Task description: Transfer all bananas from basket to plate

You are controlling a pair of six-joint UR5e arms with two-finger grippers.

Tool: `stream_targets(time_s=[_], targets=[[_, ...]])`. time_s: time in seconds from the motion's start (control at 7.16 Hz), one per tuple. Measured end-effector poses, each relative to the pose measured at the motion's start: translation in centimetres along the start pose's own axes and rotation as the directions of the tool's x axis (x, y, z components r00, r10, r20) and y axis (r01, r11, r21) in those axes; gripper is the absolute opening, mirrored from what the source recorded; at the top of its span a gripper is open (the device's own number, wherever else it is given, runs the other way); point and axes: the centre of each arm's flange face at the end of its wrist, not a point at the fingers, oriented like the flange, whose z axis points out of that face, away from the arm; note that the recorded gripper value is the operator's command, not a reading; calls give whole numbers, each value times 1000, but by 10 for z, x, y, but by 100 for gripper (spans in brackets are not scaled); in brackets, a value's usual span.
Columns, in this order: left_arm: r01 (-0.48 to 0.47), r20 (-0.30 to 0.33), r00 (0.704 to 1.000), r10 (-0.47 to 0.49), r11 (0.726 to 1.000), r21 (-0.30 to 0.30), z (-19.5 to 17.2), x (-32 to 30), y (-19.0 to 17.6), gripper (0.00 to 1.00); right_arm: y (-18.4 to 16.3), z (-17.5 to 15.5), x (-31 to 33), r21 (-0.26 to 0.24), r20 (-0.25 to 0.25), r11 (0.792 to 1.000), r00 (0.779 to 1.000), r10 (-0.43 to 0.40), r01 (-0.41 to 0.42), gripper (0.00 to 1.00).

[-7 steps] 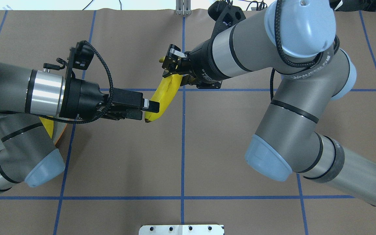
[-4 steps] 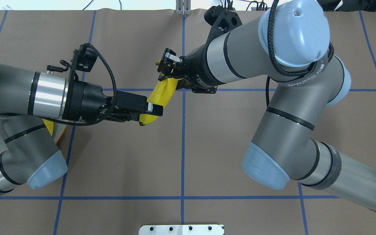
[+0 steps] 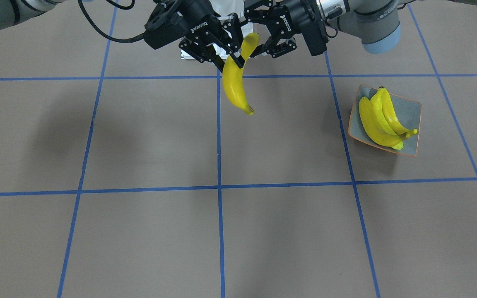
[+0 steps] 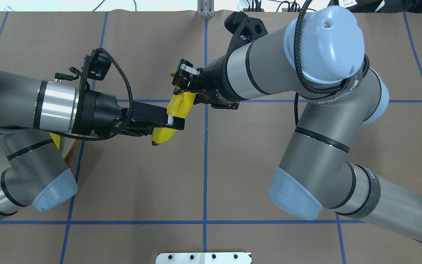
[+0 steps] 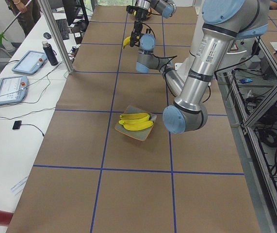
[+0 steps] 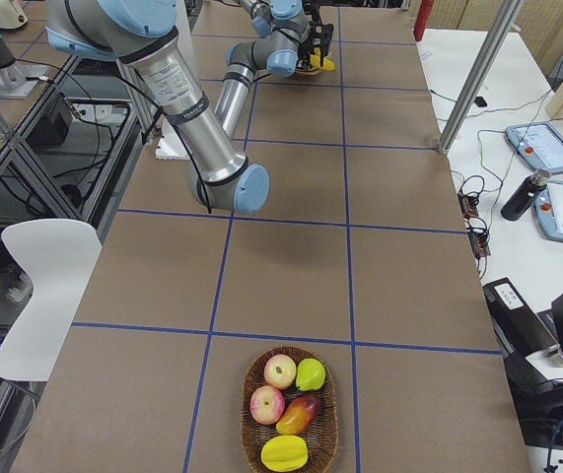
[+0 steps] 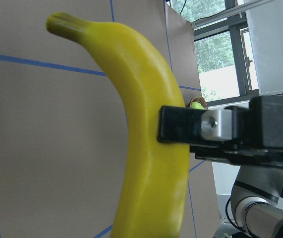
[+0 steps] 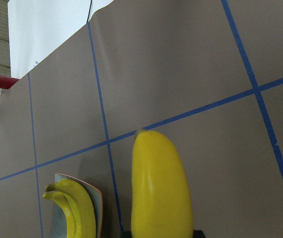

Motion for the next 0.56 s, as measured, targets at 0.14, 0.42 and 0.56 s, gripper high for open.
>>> stream_targets(time_s=[0.14, 0.42, 0.56], targets=[[-1, -2, 1000, 1, 1000, 0, 1, 1, -1, 71, 2, 0, -1, -4, 2, 1000, 1000, -2, 2, 0], [-1, -2, 1000, 1, 1000, 8, 2, 2, -2, 0, 7, 1, -3, -12, 5, 1000, 1000, -7, 7, 6], [0, -2, 1000, 0, 1000, 25, 3, 1, -4, 0, 7, 1, -4, -14, 8, 1000, 1000, -12, 12, 91]])
